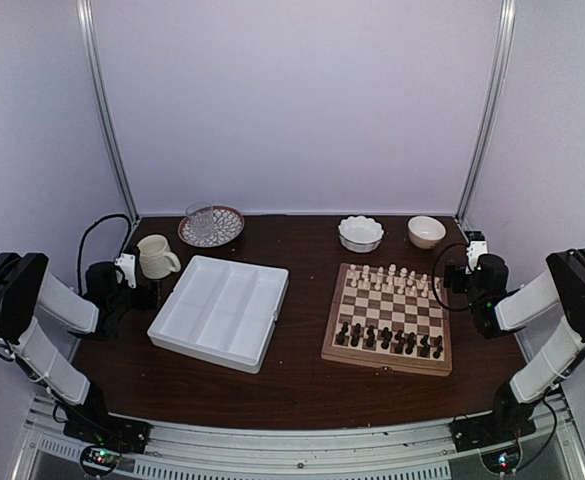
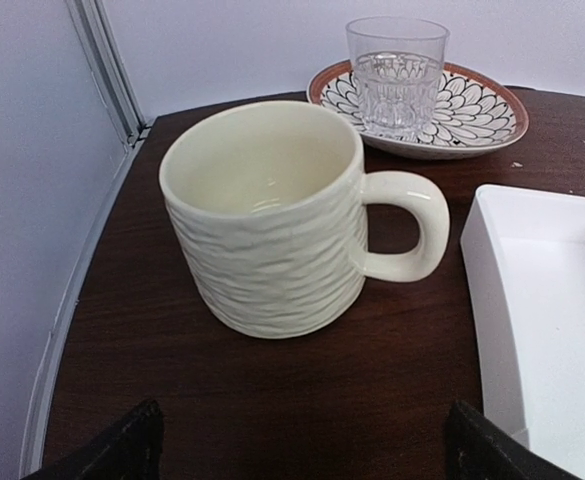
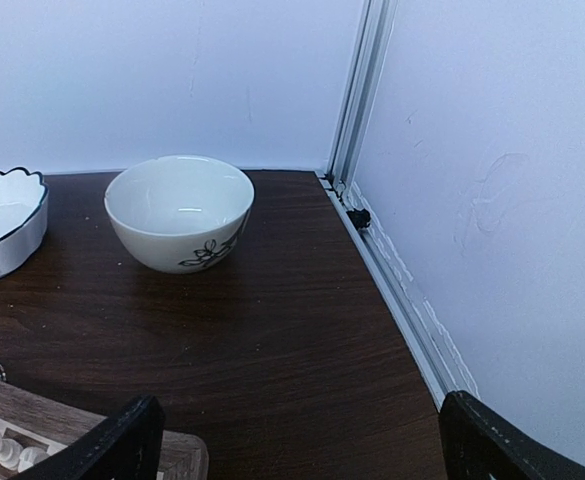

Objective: Set up the chess pieces on the board
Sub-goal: Reset both arms

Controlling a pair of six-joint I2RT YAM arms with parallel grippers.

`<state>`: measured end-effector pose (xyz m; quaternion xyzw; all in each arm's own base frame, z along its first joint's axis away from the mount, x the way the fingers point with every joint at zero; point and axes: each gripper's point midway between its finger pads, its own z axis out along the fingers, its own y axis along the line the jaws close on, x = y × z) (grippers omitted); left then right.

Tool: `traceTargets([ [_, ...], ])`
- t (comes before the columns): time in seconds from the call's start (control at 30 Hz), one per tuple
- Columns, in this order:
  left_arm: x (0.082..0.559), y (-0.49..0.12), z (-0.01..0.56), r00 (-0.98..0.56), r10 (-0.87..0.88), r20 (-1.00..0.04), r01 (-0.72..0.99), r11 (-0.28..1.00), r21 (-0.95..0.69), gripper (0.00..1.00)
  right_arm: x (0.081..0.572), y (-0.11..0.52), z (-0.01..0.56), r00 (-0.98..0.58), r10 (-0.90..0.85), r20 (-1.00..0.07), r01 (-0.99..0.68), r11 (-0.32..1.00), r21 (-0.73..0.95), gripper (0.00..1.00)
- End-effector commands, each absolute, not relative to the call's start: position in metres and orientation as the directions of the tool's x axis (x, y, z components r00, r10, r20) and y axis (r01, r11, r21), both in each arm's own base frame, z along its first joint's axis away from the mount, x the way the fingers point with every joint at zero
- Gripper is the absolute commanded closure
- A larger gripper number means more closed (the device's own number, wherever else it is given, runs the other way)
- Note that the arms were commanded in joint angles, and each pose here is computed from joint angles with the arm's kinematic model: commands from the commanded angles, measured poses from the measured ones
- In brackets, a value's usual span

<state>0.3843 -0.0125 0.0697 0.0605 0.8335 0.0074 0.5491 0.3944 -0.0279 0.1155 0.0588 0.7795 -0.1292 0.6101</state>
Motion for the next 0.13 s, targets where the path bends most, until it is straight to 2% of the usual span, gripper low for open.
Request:
traceTargets([
  [0.0, 0.3956, -0.0127, 0.0882, -0.325, 0.117, -0.938, 0.097, 0.991, 0.09, 0.02, 0.3981, -0.0326, 0.1245, -0.218, -0.051, -0.975, 0.276, 0.955, -0.111, 0.0],
  [0.1, 0.3945, -0.0124, 0.0879, -0.325, 0.118, -0.938, 0.096, 0.991, 0.091, 0.03, 0.3982, -0.0325, 0.1247, -0.217, -0.05, -0.975, 0.276, 0.955, -0.11, 0.0],
])
